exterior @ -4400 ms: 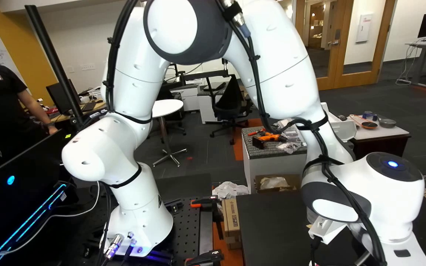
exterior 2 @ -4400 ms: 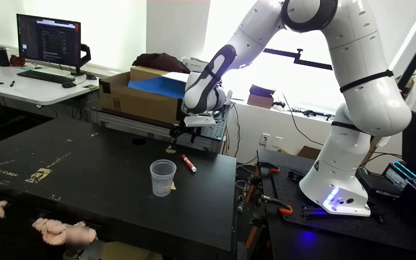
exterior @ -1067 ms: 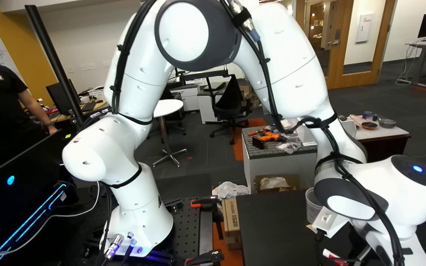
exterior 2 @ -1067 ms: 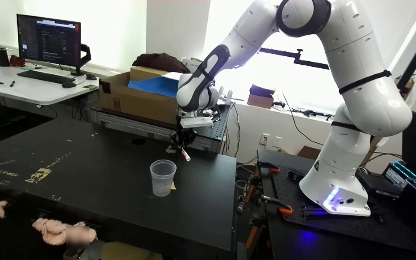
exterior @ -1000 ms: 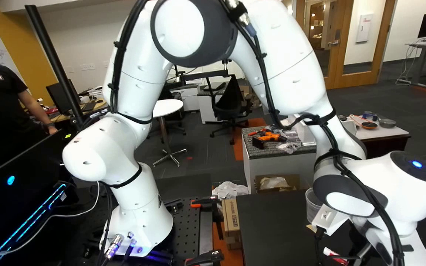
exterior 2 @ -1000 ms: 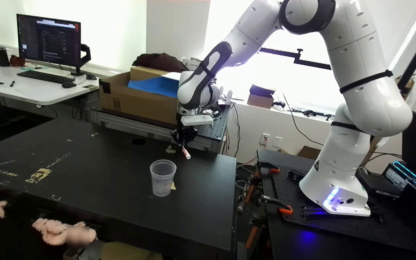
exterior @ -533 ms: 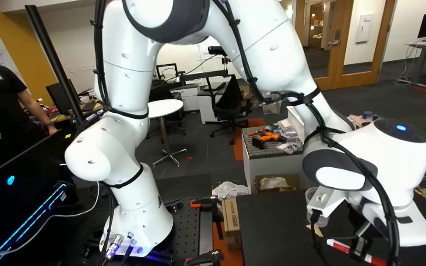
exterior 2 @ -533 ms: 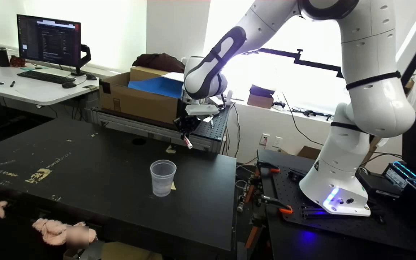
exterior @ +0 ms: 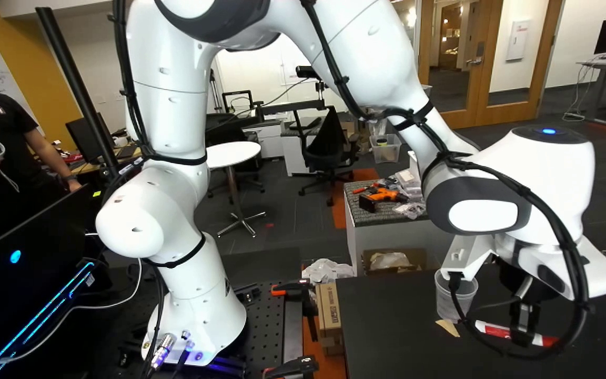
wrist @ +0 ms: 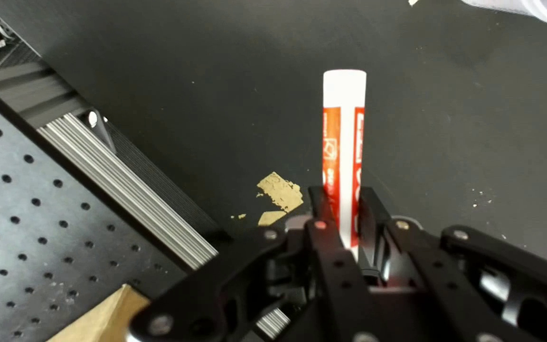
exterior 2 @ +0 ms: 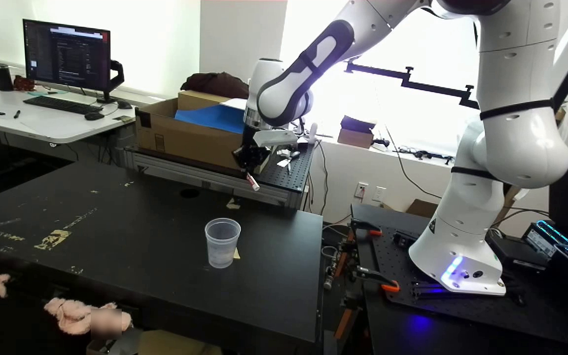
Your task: Put the marker in the cup
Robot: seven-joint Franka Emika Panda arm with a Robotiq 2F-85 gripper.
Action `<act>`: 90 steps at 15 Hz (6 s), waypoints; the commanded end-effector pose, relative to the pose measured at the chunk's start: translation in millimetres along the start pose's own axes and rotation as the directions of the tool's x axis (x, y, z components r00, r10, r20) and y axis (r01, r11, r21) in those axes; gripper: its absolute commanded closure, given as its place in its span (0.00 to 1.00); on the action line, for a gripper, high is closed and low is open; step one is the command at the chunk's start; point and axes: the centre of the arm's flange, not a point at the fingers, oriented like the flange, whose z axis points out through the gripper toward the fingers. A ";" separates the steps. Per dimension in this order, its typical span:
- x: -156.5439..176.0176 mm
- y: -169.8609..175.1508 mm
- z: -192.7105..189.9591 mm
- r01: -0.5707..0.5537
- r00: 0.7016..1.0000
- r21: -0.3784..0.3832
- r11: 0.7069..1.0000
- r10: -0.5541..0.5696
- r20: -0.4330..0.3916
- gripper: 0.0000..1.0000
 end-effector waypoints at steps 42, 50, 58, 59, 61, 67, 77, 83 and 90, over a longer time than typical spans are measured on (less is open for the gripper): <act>-110.2 -162.4 -25.0 0.486 0.855 -0.692 0.533 -0.452 0.252 0.95; -117.9 -184.7 -4.5 0.719 0.680 -0.602 0.347 -0.531 0.506 0.95; -115.8 -211.8 20.9 0.826 0.540 -0.538 0.165 -0.501 0.676 0.95; -116.1 -215.6 24.3 0.837 0.525 -0.526 0.154 -0.496 0.691 0.95; -116.1 -221.6 30.3 0.852 0.501 -0.506 0.133 -0.486 0.716 0.95; -116.1 -235.4 48.5 0.892 0.428 -0.445 0.078 -0.455 0.781 0.95; -104.9 -250.8 69.9 0.950 0.280 -0.312 -0.013 -0.407 0.869 0.95; -103.7 -264.4 87.8 0.974 0.202 -0.225 -0.009 -0.401 0.894 0.95; -103.7 -273.3 91.0 0.993 0.117 -0.106 0.048 -0.390 0.914 0.95</act>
